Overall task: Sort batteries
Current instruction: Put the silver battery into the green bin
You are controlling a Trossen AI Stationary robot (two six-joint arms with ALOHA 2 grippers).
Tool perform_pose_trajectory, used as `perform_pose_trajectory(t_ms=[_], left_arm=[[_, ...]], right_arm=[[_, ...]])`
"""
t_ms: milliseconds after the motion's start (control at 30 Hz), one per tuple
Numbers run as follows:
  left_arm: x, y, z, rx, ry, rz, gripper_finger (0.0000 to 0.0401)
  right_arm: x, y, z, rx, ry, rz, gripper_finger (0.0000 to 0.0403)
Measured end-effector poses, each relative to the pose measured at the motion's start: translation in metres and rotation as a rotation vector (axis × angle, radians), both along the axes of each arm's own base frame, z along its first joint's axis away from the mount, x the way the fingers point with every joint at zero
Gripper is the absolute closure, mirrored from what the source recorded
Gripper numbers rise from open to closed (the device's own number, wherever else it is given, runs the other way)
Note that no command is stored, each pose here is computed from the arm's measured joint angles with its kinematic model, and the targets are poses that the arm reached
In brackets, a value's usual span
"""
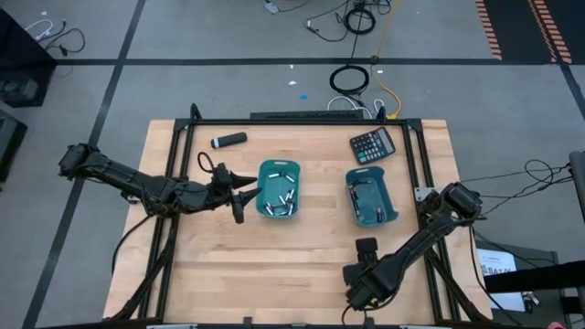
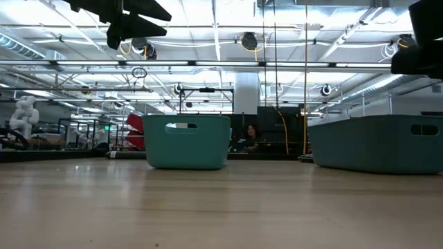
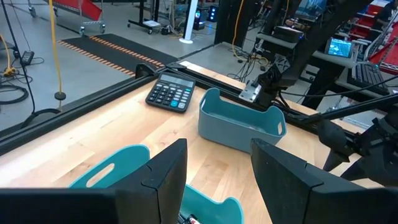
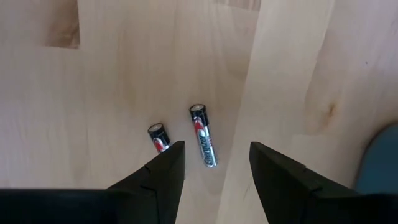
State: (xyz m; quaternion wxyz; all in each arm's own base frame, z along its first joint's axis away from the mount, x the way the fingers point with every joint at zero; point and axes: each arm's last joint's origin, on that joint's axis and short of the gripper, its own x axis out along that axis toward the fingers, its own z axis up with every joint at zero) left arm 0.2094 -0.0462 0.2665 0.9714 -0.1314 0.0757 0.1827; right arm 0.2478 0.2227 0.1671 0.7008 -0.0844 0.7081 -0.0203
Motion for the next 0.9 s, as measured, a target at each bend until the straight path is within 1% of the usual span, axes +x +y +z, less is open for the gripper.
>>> perform_pose_trajectory(t_ms=[233,333,567,900], left_arm=[[0.0,0.0,0.0,0.0,0.0,0.0,0.0215],[0.0,0.0,0.0,0.0,0.0,0.0,0.0215],[0.0,0.0,0.0,0.0,0.0,0.0,0.0215],[0.0,0.0,0.0,0.0,0.0,0.0,0.0215]], right_arm=[[0.004,-0.002,0.0,-0.008,-0.027,0.037,0.0232],[0.007,-0.005,-0.003,0.0,-0.032,0.032,0.0232],[0.001,-0.009,-0.014,-0.006,-0.01,0.031,0.0232],[0.001,-0.009,-0.015,-0.01,-0.015,0.027,0.0232]])
